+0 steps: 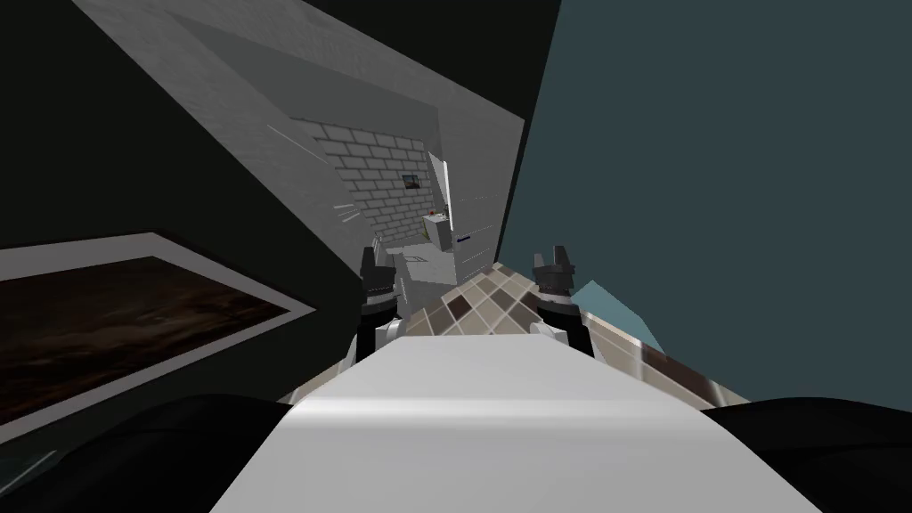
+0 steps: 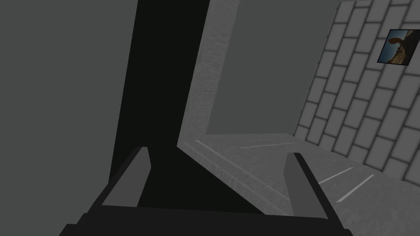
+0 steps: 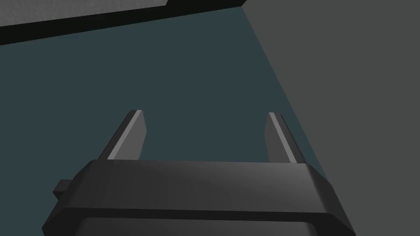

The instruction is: Push the door open

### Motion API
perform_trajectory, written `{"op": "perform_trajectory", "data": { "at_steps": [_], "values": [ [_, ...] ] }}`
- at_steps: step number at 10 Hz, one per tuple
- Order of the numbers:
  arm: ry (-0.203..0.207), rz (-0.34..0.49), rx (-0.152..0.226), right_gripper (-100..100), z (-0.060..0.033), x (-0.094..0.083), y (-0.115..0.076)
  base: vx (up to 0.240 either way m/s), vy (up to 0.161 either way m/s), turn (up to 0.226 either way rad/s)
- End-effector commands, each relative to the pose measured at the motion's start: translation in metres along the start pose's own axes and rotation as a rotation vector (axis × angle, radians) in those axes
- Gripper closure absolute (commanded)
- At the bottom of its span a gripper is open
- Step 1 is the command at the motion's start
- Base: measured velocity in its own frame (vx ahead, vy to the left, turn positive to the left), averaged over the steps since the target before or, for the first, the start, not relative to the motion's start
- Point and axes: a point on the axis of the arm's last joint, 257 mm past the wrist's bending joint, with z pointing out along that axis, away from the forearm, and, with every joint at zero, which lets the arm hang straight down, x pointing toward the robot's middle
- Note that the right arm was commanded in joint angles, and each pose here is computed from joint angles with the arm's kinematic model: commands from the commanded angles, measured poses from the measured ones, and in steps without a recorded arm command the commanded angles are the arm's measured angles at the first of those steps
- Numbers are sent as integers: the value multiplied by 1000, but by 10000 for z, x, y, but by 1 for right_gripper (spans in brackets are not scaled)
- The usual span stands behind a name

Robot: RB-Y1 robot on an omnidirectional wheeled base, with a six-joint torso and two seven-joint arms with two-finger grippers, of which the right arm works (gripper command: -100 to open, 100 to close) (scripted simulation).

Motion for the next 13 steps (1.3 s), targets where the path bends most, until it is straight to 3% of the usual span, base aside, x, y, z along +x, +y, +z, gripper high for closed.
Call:
{"op": "perform_trajectory", "data": {
  "at_steps": [1, 13],
  "values": [
    [8, 8, 20, -100, -1, 14, -147, 31, -29, 169],
    [51, 46, 156, -100, -23, 69, -1100, 45, -45, 141]
  ]
}}
